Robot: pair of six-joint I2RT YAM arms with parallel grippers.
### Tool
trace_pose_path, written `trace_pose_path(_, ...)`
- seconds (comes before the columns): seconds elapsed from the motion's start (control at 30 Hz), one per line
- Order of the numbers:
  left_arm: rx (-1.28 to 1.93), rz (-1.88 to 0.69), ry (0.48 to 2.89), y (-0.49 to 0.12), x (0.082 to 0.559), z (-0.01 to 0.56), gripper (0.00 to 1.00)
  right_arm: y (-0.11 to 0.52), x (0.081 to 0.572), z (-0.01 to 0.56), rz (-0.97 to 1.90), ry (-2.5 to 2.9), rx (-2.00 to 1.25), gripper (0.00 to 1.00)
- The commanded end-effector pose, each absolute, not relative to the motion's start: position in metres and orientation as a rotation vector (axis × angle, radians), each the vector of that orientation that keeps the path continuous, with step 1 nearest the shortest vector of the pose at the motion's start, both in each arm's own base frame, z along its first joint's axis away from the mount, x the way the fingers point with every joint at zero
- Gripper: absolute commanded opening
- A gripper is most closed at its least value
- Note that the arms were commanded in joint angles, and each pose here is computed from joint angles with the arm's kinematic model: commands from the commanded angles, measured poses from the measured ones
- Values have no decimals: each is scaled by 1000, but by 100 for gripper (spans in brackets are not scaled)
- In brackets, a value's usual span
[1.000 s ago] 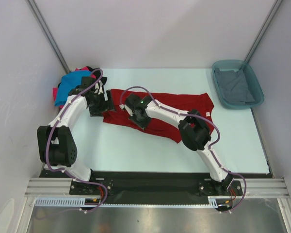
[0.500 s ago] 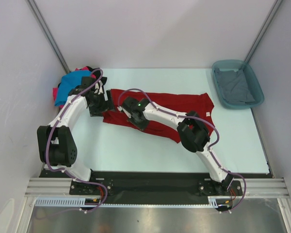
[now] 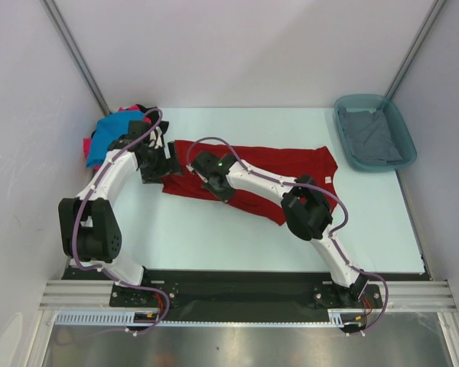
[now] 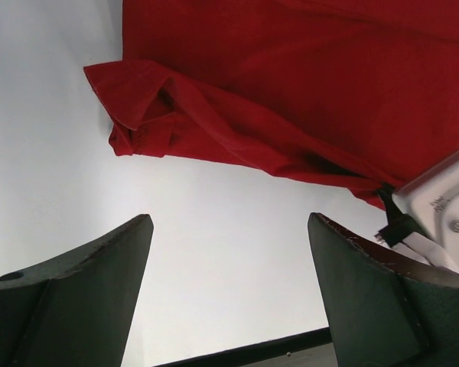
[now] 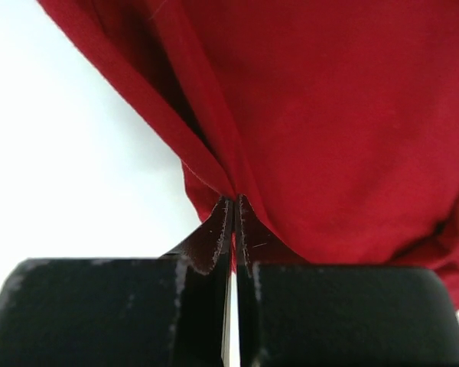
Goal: Fold and stack the t-shirts
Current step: Fold the tshirt
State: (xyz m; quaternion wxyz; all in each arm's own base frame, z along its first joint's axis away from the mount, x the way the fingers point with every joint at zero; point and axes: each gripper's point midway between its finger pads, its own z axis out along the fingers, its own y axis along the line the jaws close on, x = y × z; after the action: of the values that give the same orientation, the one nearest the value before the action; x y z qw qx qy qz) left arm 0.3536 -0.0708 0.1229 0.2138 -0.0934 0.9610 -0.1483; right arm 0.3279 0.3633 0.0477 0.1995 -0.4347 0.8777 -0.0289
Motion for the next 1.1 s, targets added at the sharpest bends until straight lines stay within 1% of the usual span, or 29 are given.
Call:
trace_pose_path(0.0, -231, -432, 2649, -71, 358, 126, 89, 369, 348, 108, -88, 2322, -1107, 0)
trace_pose_path(0.27, -229, -433, 2649, -71, 358, 126, 89, 361, 374, 118, -145, 2300, -1032, 0)
trace_pose_path(0.47, -229, -435, 2651, -72, 359, 126, 89, 349, 397, 122, -174, 2304, -967, 5)
trace_pose_path(0.5, -228, -437, 2651, -72, 359, 125, 89, 347, 400, 118, -184, 2310, -961, 8)
trace_pose_path(0.57, -227, -435, 2651, -72, 359, 126, 89, 341, 406, 114, -199, 2321, -944, 20)
trace_pose_path(0.6, -227, -436, 2655, -72, 358, 125, 89, 338, 407, 110, -210, 2331, -940, 27)
trace_pose_path(0.63, -227, -435, 2654, -72, 359, 125, 89, 336, 409, 105, -229, 2341, -929, 42)
trace_pose_path(0.7, -227, -438, 2655, -72, 358, 125, 89, 327, 416, 97, -255, 2364, -904, 51)
trace_pose_path(0.77, -224, -445, 2652, -73, 359, 126, 89, 317, 422, 89, -304, 2382, -873, 70)
trace_pose_path(0.83, -224, -445, 2649, -73, 360, 127, 89, 309, 425, 90, -331, 2392, -838, 72)
trace_pose_path(0.93, -212, -471, 2639, -76, 362, 130, 89, 299, 423, 99, -266, 2445, -793, 72)
trace_pose_path(1.07, -167, -579, 2621, -90, 366, 133, 89, 268, 416, 112, -248, 2564, -653, 69)
